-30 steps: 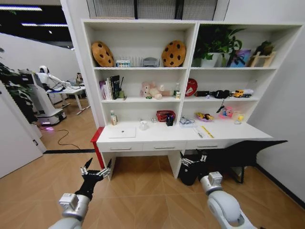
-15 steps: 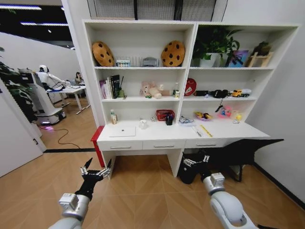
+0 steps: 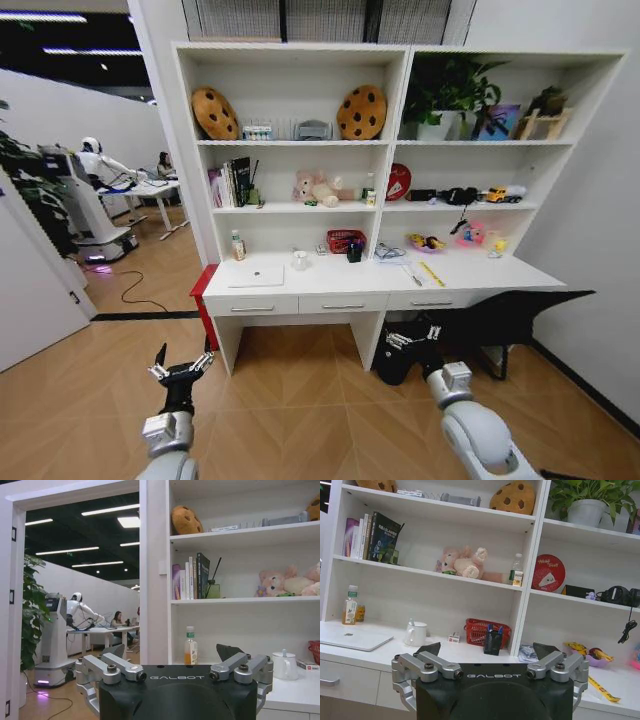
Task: Organize the objects on the table.
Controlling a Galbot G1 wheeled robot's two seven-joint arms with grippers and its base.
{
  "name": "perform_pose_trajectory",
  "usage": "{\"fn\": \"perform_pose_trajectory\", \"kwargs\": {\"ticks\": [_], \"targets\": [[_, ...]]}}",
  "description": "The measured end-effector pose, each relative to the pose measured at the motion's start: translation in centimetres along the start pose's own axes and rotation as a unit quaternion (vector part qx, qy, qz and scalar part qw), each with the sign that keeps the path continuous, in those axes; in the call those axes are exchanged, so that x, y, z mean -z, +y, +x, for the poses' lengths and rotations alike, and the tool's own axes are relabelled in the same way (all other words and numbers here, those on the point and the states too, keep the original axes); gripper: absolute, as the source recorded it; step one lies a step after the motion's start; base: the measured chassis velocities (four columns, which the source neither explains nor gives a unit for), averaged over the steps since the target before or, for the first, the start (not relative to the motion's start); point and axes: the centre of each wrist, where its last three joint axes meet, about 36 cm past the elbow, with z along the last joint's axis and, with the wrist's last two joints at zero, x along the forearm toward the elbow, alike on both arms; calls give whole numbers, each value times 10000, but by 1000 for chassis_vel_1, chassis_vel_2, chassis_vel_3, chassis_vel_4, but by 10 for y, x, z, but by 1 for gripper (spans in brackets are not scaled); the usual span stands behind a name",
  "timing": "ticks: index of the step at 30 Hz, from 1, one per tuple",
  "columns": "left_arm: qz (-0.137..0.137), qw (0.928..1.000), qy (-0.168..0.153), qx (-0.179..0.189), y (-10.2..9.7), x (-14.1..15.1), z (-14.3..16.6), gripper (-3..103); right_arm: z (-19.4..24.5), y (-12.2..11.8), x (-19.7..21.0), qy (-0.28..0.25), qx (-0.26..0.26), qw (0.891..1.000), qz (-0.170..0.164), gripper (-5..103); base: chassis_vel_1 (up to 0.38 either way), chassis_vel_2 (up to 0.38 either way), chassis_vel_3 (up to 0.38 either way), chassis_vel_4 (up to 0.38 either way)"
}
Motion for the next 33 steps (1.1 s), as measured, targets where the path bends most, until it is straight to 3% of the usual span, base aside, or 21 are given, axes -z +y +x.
{"fn": "perform_pose_trajectory", "kwargs": {"ticks": [4,6,9,11,14,17,33], "targets": [[23,10000,71,33,2,-8,-1,100,0,0,0,2,1,10000,-1,100,0,0,0,0],[132,9987,456,189,18,-40,-8,100,0,0,0,3,0,10000,-1,100,0,0,0,0],[177,9981,552,222,23,-47,-10,100,0,0,0,3,1,10000,-2,100,0,0,0,0],[185,9980,575,200,23,-44,-12,100,0,0,0,4,1,10000,-2,100,0,0,0,0],[234,9983,523,-136,24,-8,-27,100,0,0,0,4,2,10000,-3,100,0,0,0,0],[245,9978,573,-214,24,-2,-29,100,0,0,0,4,2,10000,-4,100,0,0,0,0],[244,9978,570,-228,24,-1,-28,100,0,0,0,5,-1,10000,-8,100,0,0,0,0]]}}
